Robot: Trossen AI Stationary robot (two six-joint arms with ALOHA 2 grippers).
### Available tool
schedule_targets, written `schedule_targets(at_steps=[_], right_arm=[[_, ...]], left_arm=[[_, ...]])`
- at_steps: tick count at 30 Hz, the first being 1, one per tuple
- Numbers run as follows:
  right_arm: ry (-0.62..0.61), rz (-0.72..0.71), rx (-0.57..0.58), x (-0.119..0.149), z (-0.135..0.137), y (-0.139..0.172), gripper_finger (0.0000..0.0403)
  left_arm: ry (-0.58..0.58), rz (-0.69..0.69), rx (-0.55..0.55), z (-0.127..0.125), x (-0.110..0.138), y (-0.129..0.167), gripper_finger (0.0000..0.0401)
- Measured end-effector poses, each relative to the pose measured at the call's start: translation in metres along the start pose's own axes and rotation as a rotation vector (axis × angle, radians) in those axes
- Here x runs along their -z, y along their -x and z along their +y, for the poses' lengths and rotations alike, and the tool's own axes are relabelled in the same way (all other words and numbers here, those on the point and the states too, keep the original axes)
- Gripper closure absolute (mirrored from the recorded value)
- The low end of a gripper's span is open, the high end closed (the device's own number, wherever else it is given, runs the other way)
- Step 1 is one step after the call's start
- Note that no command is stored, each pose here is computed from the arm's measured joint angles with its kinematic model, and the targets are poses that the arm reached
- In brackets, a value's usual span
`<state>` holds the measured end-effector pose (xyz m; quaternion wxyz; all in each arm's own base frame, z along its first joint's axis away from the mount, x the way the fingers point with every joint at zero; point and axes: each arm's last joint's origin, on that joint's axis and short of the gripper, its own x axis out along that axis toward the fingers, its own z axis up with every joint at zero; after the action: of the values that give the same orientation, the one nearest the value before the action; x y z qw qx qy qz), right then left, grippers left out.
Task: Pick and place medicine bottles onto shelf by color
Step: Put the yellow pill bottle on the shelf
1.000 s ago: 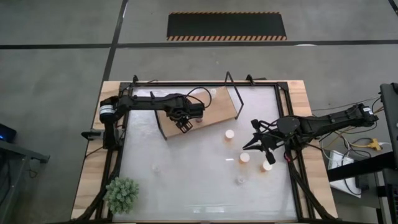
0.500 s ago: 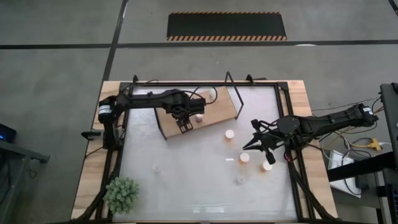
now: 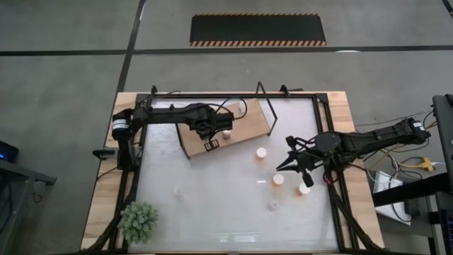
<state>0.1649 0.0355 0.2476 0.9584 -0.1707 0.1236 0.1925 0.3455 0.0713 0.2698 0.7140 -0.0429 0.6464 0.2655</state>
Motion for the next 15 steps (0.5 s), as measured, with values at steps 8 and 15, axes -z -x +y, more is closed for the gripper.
schedule_targets(at_steps=[8, 15], right_arm=[[0.000, 0.002, -0.001, 0.0007, 0.0002, -0.0002, 0.0390], [-0.001, 0.001, -0.001, 0.0007, 0.0002, -0.0002, 0.0390]], left_arm=[[0.005, 0.022, -0.006, -0.0019, 0.0035, -0.0082, 0.0384], [-0.010, 0.014, -0.038, -0.0005, 0.0032, -0.0084, 0.0384]])
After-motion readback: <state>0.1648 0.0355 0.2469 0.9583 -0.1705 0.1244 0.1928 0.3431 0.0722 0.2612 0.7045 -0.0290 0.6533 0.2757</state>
